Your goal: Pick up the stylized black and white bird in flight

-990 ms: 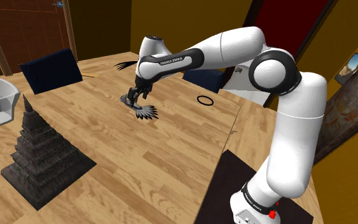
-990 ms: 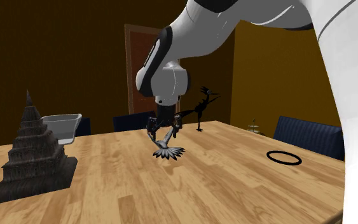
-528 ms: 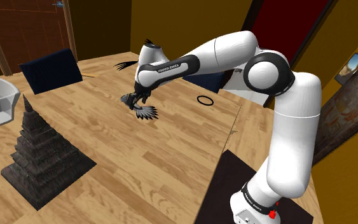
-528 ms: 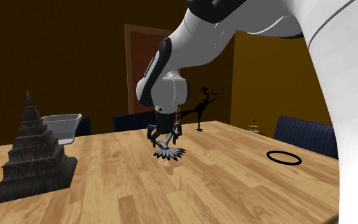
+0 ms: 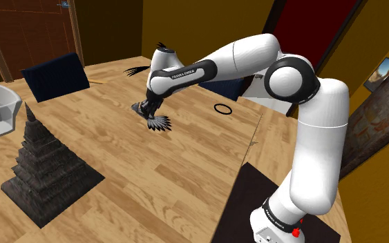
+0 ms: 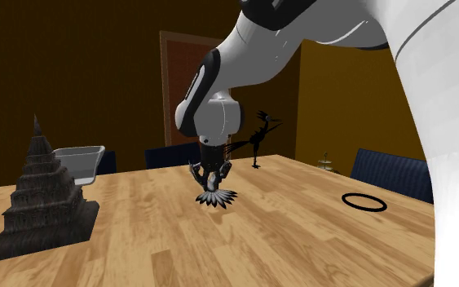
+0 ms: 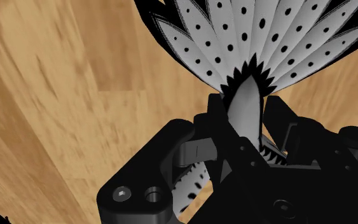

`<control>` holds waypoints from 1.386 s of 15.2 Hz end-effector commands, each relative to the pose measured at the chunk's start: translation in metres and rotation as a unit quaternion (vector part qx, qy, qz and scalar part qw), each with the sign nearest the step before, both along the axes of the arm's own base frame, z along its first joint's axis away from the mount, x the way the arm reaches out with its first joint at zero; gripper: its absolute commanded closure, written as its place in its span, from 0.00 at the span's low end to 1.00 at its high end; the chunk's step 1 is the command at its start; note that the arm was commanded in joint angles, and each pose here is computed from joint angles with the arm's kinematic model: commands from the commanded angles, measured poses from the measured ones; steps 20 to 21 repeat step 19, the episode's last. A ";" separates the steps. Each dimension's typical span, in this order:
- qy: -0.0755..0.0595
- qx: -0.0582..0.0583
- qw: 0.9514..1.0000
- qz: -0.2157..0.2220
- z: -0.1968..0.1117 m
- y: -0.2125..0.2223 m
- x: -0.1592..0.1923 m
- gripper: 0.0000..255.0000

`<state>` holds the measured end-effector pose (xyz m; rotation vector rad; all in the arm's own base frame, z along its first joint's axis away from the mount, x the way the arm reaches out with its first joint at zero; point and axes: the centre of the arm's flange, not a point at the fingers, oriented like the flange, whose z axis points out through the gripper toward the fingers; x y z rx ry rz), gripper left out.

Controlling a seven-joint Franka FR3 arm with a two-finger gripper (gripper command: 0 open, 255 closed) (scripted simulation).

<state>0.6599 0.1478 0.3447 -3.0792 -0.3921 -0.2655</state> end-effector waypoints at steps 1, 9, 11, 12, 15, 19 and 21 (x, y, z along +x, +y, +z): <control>0.001 0.000 1.000 0.000 -0.001 0.001 0.000 1.00; 0.001 0.000 1.000 0.000 0.036 0.001 0.000 1.00; 0.001 0.000 1.000 0.000 0.047 0.001 0.000 1.00; 0.001 0.000 1.000 0.000 0.052 0.001 0.000 1.00; 0.001 0.000 1.000 0.000 0.068 0.001 0.000 1.00; 0.001 0.000 1.000 0.000 0.079 0.001 0.000 1.00; 0.001 0.000 1.000 0.000 0.079 0.001 0.000 1.00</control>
